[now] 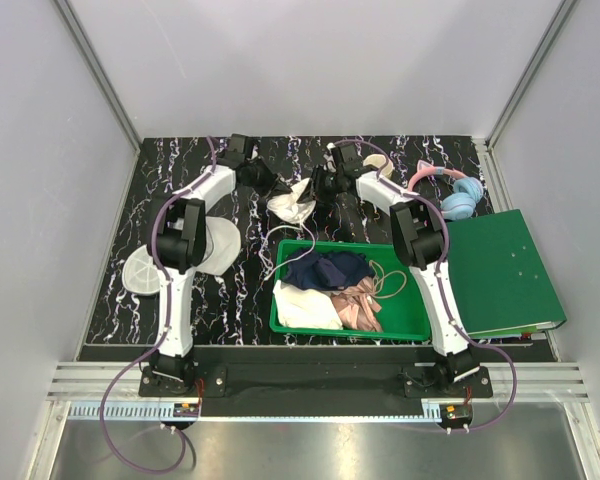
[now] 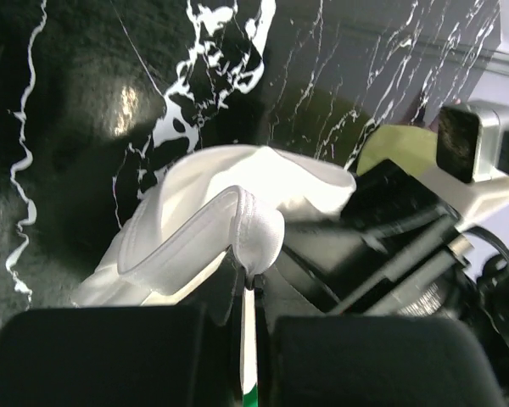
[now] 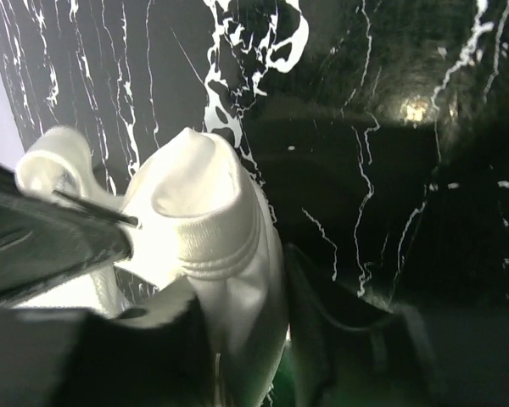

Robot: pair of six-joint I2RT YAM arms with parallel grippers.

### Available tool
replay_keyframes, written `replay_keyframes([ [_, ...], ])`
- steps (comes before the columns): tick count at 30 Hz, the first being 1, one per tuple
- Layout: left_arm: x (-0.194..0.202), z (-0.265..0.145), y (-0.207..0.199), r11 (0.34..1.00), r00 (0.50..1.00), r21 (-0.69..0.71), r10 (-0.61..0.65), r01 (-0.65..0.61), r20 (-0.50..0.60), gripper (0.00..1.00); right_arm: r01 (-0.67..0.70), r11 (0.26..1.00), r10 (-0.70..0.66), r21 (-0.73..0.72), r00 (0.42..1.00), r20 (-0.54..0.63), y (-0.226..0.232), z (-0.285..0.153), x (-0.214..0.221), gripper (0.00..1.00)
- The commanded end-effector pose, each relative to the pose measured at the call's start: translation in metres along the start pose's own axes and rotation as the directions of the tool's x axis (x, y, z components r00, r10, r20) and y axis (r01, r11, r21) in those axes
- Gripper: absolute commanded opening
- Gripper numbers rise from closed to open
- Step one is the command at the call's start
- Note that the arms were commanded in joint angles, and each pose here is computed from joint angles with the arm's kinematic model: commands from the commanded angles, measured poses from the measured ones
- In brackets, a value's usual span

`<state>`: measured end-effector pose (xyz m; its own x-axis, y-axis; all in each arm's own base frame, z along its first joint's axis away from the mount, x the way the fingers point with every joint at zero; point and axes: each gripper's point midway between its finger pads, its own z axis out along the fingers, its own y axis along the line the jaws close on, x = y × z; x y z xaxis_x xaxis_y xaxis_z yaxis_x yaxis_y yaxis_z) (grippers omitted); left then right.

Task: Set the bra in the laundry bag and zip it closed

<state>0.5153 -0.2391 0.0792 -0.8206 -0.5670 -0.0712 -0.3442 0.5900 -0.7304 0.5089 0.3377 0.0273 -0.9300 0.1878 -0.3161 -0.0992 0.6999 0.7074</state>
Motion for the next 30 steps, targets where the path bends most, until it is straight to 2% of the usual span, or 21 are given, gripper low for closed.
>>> replay_keyframes([
  [1,-0.014,0.002,-0.03,0.997,0.998,0.071,0.041,-0.044,0.05,0.02,0.012,1.0,-0.012,-0.004,0.998,0.058,0.029,-0.033,-0.024,0.46],
  [6,-0.007,0.0,-0.033,0.994,0.997,0.08,0.072,-0.075,0.036,0.08,0.012,1.0,-0.014,0.015,0.997,0.077,0.029,-0.044,-0.033,0.64],
  [10,-0.004,-0.004,-0.031,0.993,0.995,0.074,0.093,-0.095,0.036,0.1,-0.001,1.0,0.002,-0.022,0.998,0.07,0.033,-0.053,-0.038,0.75],
  [11,-0.003,-0.004,-0.031,0.992,0.995,0.075,0.095,-0.098,0.033,0.11,0.02,0.999,-0.018,-0.038,0.998,0.063,0.037,-0.056,-0.037,0.81],
  [18,0.008,-0.002,-0.028,0.992,0.994,0.076,0.105,-0.105,-0.003,0.14,0.063,0.996,-0.063,-0.064,0.998,0.015,0.037,-0.059,-0.02,0.94],
  [25,0.011,-0.003,-0.035,0.989,0.992,0.087,0.123,-0.121,-0.011,0.22,0.092,0.991,-0.092,-0.102,0.996,0.005,0.042,-0.062,-0.008,0.99],
  [28,0.012,-0.004,-0.034,0.989,0.992,0.08,0.127,-0.125,-0.02,0.28,0.122,0.985,-0.12,-0.119,0.993,0.023,0.048,-0.067,-0.01,1.0],
  [30,0.013,-0.009,-0.035,0.99,0.992,0.074,0.125,-0.123,-0.018,0.39,0.119,0.986,-0.117,-0.118,0.993,0.028,0.049,-0.067,-0.011,1.0],
])
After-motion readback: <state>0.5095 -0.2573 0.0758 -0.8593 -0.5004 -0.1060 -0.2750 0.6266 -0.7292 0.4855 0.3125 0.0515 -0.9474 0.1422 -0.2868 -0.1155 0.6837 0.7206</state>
